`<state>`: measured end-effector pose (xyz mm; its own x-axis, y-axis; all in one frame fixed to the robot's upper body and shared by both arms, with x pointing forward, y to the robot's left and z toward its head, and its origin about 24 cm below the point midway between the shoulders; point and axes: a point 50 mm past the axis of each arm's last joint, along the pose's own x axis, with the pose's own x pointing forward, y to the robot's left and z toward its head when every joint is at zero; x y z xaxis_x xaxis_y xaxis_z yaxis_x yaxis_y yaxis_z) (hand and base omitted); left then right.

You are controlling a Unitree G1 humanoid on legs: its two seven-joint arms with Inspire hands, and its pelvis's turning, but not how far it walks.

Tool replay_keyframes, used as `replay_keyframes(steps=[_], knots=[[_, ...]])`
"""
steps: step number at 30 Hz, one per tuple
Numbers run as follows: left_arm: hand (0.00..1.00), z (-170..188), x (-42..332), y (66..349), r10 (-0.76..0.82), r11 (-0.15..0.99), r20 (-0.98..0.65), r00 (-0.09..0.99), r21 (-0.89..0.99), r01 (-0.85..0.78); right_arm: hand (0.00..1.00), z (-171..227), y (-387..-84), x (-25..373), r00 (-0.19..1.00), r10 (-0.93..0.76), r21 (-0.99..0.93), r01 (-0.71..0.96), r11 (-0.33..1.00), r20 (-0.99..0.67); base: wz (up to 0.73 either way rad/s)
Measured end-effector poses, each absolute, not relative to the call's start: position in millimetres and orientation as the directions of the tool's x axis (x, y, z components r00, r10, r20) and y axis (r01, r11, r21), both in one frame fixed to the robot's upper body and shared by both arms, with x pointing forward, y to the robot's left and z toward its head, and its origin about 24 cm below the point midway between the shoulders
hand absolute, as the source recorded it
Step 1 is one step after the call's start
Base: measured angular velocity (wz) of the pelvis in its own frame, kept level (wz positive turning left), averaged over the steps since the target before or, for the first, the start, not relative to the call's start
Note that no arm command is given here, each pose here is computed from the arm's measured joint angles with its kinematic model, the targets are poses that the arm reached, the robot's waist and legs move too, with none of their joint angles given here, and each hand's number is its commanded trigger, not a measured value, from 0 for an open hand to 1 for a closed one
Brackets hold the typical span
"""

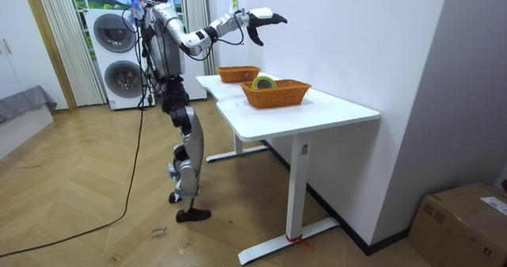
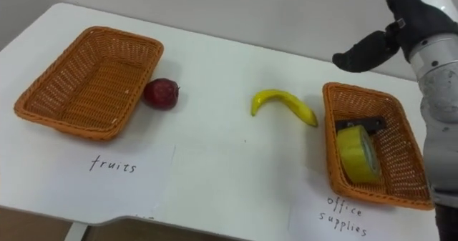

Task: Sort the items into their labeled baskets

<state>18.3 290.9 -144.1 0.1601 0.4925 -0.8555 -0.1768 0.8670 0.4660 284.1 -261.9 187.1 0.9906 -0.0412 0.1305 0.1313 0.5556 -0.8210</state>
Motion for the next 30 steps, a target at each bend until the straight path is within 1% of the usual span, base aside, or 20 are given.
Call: replay_keyframes(steps=[3, 5, 14, 22, 27, 30], knots=[[0.00, -144, 14, 291, 0.493, 0.867, -0.858, 0.148, 0.469, -0.167, 0.00, 183, -261, 287, 0.993, -0.032, -0.822, 0.114, 0.557, 0.116, 0.12], [0.00, -144, 10, 292, 0.496, 0.866, -0.857, 0.138, 0.477, -0.149, 0.00, 175, -260, 292, 0.997, -0.031, -0.825, 0.080, 0.560, 0.076, 0.11], [0.00, -143, 9, 296, 0.509, 0.860, -0.849, 0.138, 0.496, -0.121, 0.00, 151, -257, 299, 0.999, -0.024, -0.834, -0.012, 0.552, -0.031, 0.03], [0.00, -142, 11, 298, 0.518, 0.855, -0.843, 0.143, 0.512, -0.082, 0.00, 142, -261, 301, 0.997, -0.048, -0.845, -0.032, 0.534, -0.068, 0.08], [0.00, -142, 10, 298, 0.519, 0.855, -0.844, 0.134, 0.512, -0.083, 0.00, 134, -252, 302, 0.995, -0.020, -0.860, -0.077, 0.504, -0.101, 0.09], [0.00, -141, 13, 299, 0.528, 0.849, -0.838, 0.140, 0.521, -0.083, 0.00, 117, -246, 304, 0.985, 0.002, -0.861, -0.153, 0.485, -0.174, 0.09]])
